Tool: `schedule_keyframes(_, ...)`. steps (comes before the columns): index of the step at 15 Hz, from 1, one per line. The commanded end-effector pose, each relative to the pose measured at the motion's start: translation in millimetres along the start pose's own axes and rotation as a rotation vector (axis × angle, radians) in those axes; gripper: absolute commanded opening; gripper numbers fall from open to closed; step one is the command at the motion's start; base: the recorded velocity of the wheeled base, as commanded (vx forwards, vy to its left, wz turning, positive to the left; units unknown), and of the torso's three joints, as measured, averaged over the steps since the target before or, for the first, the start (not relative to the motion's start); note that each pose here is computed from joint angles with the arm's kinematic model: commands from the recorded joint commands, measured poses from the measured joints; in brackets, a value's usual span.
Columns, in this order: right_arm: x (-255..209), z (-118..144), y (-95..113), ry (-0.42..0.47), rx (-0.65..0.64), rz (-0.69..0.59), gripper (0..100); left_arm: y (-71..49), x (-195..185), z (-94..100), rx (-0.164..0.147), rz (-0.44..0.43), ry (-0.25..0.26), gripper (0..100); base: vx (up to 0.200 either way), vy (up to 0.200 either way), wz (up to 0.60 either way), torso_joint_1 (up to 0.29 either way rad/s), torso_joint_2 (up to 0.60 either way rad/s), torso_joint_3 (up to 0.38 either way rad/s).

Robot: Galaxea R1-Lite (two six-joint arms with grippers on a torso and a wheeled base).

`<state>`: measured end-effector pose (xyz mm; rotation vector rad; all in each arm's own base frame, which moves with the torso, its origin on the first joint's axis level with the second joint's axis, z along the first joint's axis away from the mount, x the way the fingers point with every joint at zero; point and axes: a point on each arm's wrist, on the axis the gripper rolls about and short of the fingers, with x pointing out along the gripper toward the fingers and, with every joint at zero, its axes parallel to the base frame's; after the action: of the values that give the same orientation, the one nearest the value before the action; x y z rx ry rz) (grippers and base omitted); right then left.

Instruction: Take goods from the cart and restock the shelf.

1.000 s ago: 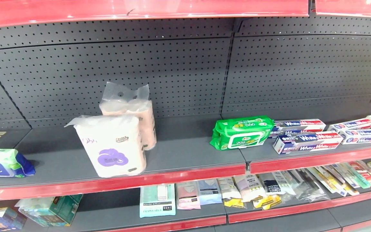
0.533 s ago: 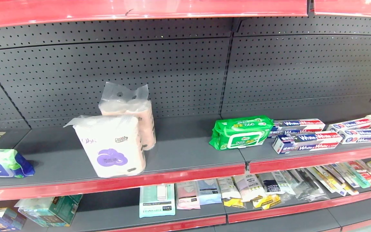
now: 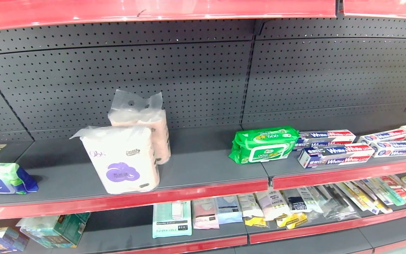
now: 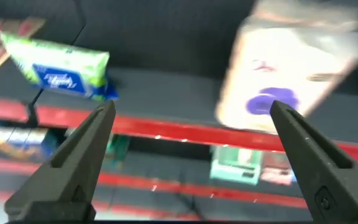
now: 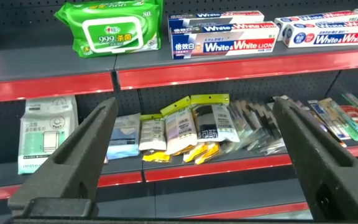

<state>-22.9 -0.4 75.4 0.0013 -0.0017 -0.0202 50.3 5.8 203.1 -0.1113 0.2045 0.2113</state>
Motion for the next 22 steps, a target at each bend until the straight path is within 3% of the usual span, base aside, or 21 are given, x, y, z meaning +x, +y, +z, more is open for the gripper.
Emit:
schedule_keyframes(1, 0, 0, 0, 0.002, 0.000, 0.000, 100, 2.2, 91, 13.6, -0.006, 0.179, 0.292, 100, 0.000, 0.000, 0.00, 0.000, 0.00, 0.000)
schedule_keyframes(3, 0, 0, 0, 0.002, 0.000, 0.000, 100, 11.4, 124, 6.8, -0.023, 0.223, 0.405, 100, 0.000, 0.000, 0.00, 0.000, 0.00, 0.000)
schedule_keyframes(6, 0, 0, 0, 0.002, 0.000, 0.000, 100, 22.6, 145, -8.3, -0.032, 0.276, 0.518, 100, 0.000, 0.000, 0.00, 0.000, 0.00, 0.000)
schedule_keyframes(7, 0, 0, 0, 0.002, 0.000, 0.000, 100, 25.0, 150, -11.9, -0.028, 0.284, 0.543, 100, 0.000, 0.000, 0.00, 0.000, 0.00, 0.000)
schedule_keyframes(8, 0, 0, 0, 0.000, 0.000, 0.000, 100, 31.0, 159, -21.3, -0.014, 0.300, 0.603, 100, 0.000, 0.000, 0.00, 0.000, 0.00, 0.000)
schedule_keyframes(10, 0, 0, 0, 0.002, 0.000, 0.000, 100, 32.9, 173, -28.9, -0.006, 0.287, 0.654, 100, 0.000, 0.000, 0.00, 0.000, 0.00, 0.000)
schedule_keyframes(14, 0, 0, 0, 0.002, 0.000, 0.000, 100, 29.6, 204, -31.0, -0.004, 0.221, 0.687, 100, 0.000, 0.000, 0.00, 0.000, 0.00, 0.000)
schedule_keyframes(17, 0, 0, 0, 0.002, 0.000, 0.000, 100, 21.8, 228, -37.5, 0.001, 0.169, 0.639, 100, 0.000, 0.000, 0.00, 0.000, 0.00, 0.000)
schedule_keyframes(22, 0, 0, 0, 0.000, 0.000, 0.000, 100, 18.1, 252, -47.9, 0.005, 0.141, 0.667, 100, 0.000, 0.000, 0.00, 0.000, 0.00, 0.000)
